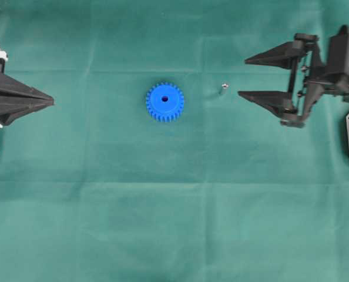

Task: Insert the shaft placed at a random location into the center hole of the medium gear at another random location.
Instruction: 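Move the open right gripper left toward the small silver shaft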

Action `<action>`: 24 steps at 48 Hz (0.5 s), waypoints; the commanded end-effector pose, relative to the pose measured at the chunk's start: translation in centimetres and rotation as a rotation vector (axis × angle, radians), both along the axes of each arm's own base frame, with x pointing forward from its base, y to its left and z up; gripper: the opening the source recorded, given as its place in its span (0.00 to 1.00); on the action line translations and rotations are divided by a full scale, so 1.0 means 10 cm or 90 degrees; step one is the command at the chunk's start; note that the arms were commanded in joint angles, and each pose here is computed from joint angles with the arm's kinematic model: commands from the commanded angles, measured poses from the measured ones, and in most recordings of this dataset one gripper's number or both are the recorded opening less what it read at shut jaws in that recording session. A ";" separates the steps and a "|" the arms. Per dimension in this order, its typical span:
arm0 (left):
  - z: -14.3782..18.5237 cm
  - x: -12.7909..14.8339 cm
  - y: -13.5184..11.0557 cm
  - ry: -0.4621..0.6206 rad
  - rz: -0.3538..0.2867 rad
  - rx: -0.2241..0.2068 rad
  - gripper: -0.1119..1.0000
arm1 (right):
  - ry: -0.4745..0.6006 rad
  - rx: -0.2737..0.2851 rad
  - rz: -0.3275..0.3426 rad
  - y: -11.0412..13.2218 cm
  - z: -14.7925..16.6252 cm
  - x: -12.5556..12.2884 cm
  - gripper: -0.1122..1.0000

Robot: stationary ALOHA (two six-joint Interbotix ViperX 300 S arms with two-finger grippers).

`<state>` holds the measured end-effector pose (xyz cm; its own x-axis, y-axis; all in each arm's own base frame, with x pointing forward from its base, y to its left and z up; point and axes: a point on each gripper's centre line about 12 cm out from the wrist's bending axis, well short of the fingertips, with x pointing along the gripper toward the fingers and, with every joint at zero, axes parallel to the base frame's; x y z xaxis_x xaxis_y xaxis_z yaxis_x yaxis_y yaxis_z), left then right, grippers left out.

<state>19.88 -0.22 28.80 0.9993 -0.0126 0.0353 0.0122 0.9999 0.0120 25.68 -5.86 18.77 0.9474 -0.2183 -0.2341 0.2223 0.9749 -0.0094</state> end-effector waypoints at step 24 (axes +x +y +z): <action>0.04 0.02 0.01 0.005 0.002 0.001 0.10 | 0.076 0.040 -0.055 -0.21 -0.72 0.29 0.86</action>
<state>19.89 -0.22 28.51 0.9999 -0.0119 0.0107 0.0118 0.9999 0.0105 27.83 -7.58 11.23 0.8826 -0.2683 -0.3861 0.2968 0.9548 0.0150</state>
